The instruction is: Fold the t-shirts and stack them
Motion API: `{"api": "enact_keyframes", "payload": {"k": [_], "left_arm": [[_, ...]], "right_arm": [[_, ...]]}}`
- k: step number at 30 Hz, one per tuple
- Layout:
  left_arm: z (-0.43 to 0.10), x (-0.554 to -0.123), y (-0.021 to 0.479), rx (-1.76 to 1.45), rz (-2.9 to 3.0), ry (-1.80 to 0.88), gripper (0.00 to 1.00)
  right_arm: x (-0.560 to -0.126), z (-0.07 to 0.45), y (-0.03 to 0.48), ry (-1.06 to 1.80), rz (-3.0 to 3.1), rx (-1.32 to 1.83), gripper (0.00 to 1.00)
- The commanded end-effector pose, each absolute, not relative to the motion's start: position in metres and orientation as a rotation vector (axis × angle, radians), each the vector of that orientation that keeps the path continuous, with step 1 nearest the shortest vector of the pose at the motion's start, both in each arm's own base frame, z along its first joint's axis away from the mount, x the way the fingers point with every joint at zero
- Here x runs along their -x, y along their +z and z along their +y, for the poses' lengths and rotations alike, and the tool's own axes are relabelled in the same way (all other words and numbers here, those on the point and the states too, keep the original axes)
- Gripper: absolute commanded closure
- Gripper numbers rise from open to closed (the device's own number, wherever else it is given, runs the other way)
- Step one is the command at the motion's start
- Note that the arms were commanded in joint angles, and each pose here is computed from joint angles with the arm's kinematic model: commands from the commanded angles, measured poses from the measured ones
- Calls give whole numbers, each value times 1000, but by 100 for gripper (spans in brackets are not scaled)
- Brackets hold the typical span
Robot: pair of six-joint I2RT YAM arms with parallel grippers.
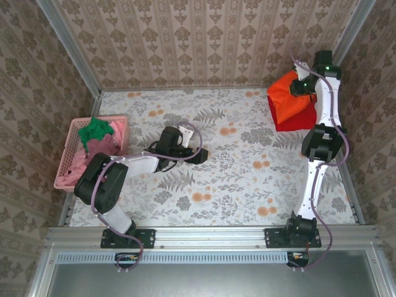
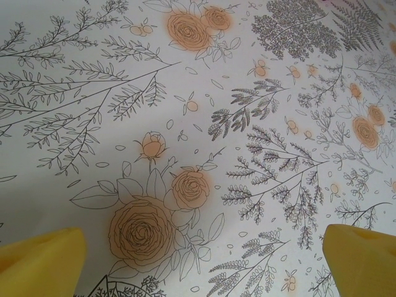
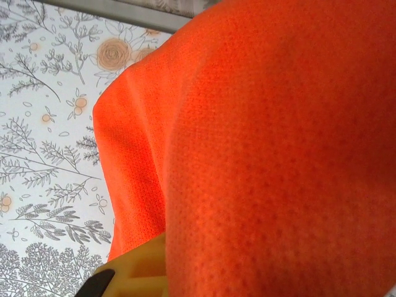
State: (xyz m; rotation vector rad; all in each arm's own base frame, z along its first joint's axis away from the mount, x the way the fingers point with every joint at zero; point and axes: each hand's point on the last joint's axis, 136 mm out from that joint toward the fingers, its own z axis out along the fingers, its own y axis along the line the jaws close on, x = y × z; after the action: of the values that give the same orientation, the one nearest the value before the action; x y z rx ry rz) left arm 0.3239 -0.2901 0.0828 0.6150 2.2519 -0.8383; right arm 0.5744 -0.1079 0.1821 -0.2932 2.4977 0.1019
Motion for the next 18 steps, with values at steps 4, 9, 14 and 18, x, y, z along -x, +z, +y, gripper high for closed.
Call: {"api": "enact_keyframes", "payload": {"k": [4,9,14,18], "left_arm": [[-293,-324,76,-643,2249,-829,0],[-294,-324,77,-645,2245,-832,0],[-292,-324,76,-640,2253,-827,0],[-292,-324,75,-638,2258,-829,0]], "right_arm": [[-571,-113,232,78,2395,275,100],[-571,-113,212,118,2437,273,100],[-572,-119,194,123,2471,243,100],[-573,-126,183,123,2492,211,100]]}}
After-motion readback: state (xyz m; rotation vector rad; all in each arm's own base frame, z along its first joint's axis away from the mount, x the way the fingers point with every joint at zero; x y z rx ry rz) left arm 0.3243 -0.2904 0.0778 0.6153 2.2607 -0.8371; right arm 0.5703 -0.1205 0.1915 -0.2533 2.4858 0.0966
